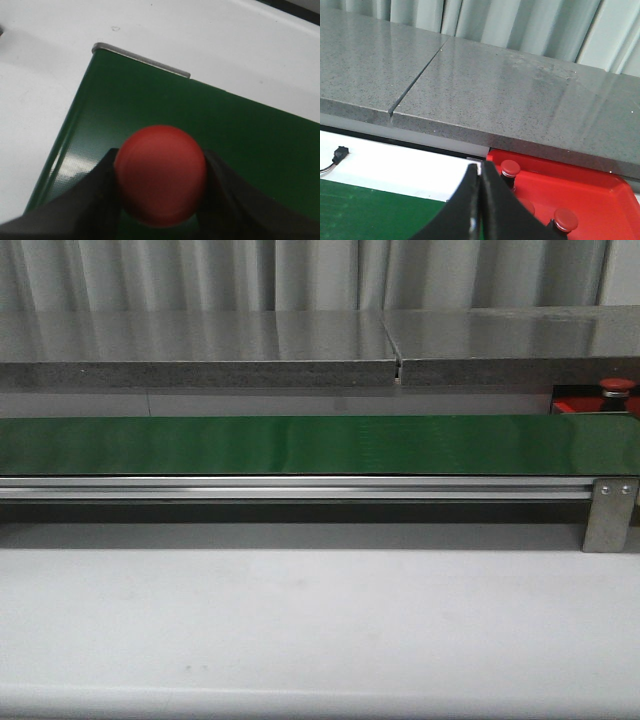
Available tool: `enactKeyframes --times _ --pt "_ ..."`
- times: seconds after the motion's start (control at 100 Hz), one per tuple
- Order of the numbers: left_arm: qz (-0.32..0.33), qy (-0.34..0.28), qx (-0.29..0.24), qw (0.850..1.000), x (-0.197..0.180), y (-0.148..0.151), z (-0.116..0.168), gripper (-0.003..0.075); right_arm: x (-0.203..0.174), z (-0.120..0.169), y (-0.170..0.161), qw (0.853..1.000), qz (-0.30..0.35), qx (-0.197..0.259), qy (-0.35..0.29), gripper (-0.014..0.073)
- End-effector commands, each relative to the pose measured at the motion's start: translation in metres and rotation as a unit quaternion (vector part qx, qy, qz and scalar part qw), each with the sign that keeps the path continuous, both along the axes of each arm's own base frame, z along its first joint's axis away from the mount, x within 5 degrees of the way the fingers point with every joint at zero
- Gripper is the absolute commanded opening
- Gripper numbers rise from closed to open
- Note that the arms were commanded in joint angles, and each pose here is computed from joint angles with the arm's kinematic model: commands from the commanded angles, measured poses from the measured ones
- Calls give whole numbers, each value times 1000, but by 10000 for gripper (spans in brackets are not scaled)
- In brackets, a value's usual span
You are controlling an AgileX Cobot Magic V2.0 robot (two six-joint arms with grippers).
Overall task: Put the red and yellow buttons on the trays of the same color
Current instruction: 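Carry the red button onto the green belt and open the left gripper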
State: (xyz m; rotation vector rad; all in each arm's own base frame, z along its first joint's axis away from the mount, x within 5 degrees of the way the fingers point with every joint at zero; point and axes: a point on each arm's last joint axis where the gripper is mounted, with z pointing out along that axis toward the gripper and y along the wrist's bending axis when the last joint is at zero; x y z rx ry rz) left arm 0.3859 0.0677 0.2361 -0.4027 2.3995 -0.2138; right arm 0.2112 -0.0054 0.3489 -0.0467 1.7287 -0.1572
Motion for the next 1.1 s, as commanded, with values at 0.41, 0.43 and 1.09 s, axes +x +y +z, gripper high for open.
enactKeyframes --times 0.41,0.43,1.09 --pt "-12 -64 29 997 -2 -12 22 372 -4 17 1 1000 6 -5 -29 -68" --pt "-13 -65 29 997 -2 -13 22 420 -4 17 1 1000 6 -5 -29 -68" --pt "-13 -163 59 985 -2 -7 99 640 -4 17 1 1000 6 -5 -29 -68"
